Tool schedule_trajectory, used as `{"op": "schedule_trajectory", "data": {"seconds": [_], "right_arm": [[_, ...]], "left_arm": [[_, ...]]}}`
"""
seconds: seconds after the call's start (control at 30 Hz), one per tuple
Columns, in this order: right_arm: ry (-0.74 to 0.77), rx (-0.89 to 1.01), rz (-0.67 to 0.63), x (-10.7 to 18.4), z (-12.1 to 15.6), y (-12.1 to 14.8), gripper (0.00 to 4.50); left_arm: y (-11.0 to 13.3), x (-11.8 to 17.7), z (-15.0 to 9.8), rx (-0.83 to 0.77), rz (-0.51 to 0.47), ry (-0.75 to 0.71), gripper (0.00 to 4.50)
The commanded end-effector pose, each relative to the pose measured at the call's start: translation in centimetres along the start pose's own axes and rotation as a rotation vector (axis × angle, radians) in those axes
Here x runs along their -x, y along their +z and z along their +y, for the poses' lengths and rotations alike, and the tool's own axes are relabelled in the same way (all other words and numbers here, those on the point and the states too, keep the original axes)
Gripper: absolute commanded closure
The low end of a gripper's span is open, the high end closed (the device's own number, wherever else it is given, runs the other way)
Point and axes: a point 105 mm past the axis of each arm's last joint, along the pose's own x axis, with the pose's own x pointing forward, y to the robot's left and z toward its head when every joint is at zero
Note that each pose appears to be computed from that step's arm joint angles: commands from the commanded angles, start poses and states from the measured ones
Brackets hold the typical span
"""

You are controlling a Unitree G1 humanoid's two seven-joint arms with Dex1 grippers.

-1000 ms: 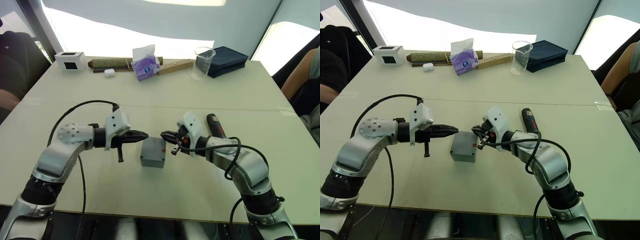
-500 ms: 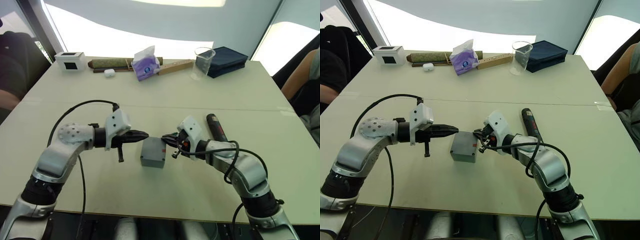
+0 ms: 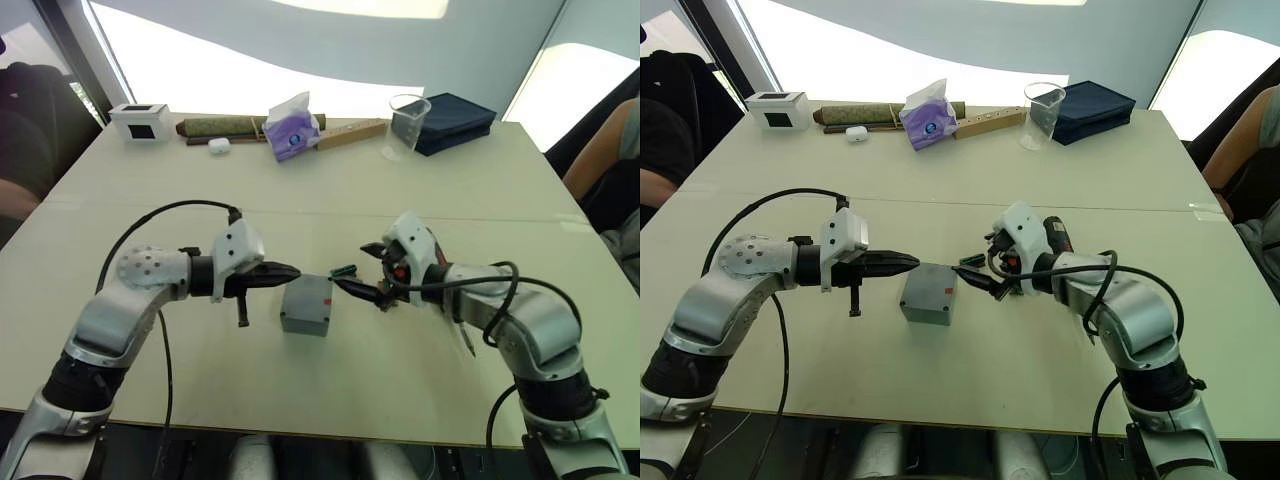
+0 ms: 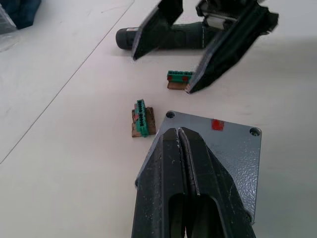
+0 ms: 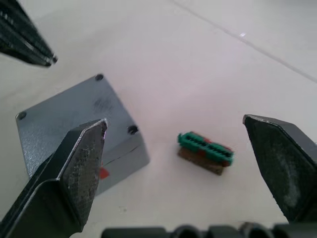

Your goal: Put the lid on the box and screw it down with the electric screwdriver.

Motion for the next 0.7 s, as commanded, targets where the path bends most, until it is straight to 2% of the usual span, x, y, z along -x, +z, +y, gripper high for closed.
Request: {"op": "schedule_trajectory", "data": {"seconds": [0.03, 0.2, 0.27, 0.37, 0.43, 0.7], "right_arm": [[-0.102, 0.013, 0.1, 3.3, -2.9, 2.5, 0.01], [-0.22, -0.062, 0.43, 5.6, -5.5, 1.1, 0.01], [-0.221, -0.075, 0.492, 6.2, -5.8, 0.6, 0.01], [-0.284, -0.149, 0.602, 7.1, -7.6, -0.7, 0.01], [-0.266, -0.184, 0.671, 7.5, -7.6, -1.7, 0.01], [-0.31, -0.324, 0.833, 7.1, -8.8, -5.2, 0.01]], "left_arm": [[2.3, -0.4, -0.9, -0.046, -0.071, -0.057, 4.5], [2.9, -0.9, -1.2, -0.065, -0.111, -0.071, 4.5], [3.0, -1.4, -1.5, -0.07, -0.117, -0.078, 4.5], [3.5, -1.6, -1.8, -0.08, -0.148, -0.092, 4.5], [3.8, -2.1, -2.0, -0.087, -0.167, -0.09, 4.5], [3.8, -2.6, -2.3, -0.094, -0.197, -0.099, 4.5]]}}
